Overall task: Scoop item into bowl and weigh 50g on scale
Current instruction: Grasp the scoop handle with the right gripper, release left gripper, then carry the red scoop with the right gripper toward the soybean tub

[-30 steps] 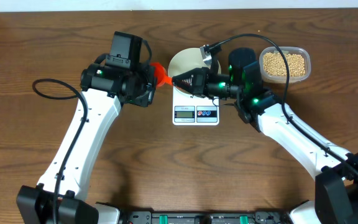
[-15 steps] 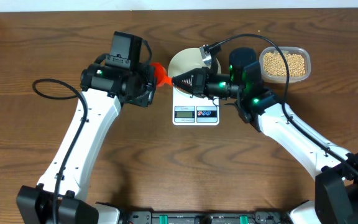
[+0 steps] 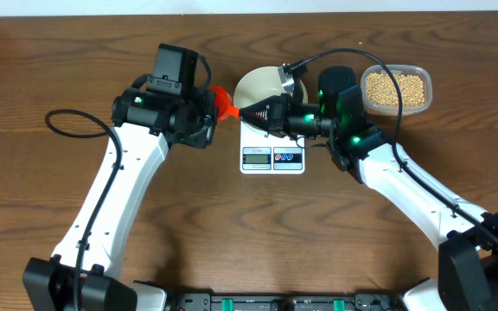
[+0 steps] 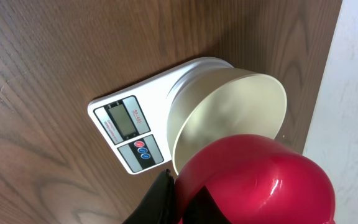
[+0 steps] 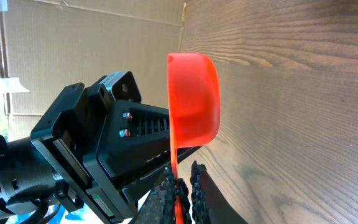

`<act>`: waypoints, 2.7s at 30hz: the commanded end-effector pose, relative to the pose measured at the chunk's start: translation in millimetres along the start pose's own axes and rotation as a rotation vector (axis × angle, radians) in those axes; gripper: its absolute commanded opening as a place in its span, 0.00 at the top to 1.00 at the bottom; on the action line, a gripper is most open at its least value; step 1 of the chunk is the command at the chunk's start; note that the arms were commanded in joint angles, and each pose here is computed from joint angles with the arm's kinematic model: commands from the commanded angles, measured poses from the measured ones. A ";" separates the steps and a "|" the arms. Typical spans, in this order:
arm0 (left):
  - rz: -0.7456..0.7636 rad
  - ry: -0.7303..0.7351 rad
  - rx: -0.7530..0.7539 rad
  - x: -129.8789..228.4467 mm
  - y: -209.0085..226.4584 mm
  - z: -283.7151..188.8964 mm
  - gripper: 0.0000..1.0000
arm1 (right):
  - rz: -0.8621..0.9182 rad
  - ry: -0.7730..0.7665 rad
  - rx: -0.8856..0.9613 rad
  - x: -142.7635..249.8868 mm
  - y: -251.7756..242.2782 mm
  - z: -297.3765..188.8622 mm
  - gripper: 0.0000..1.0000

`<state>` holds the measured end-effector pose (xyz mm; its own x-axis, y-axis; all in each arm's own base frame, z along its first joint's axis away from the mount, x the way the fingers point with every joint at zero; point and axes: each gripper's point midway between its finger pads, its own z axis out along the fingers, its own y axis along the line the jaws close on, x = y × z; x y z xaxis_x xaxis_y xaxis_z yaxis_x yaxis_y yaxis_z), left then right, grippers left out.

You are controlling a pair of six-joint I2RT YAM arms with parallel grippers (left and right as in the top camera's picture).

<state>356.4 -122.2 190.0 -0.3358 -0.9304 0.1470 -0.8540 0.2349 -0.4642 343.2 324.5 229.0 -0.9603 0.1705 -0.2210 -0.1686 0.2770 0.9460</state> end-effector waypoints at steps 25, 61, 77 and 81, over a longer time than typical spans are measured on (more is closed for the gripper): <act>0.136 -0.075 -0.019 -17.0 3.0 3.2 0.36 | -0.153 -0.081 0.064 -39.5 -24.8 -35.0 0.99; 1.084 0.004 0.124 -10.4 -22.8 -1.2 0.36 | -0.243 -0.285 0.789 -132.8 -43.8 -242.7 0.99; 1.368 0.163 -0.085 97.0 31.2 55.7 0.89 | -0.081 -0.340 0.902 -123.0 -83.9 -334.5 0.99; 1.438 0.190 -0.149 118.0 47.1 83.1 0.92 | -0.079 -0.339 0.902 -122.4 -84.1 -334.4 0.99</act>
<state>315.8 -236.6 139.9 -0.9560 0.1187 -0.2683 0.1993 0.9339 -0.2970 400.1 -34.5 249.0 -0.8192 0.3624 -0.4444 0.1615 0.8895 0.4275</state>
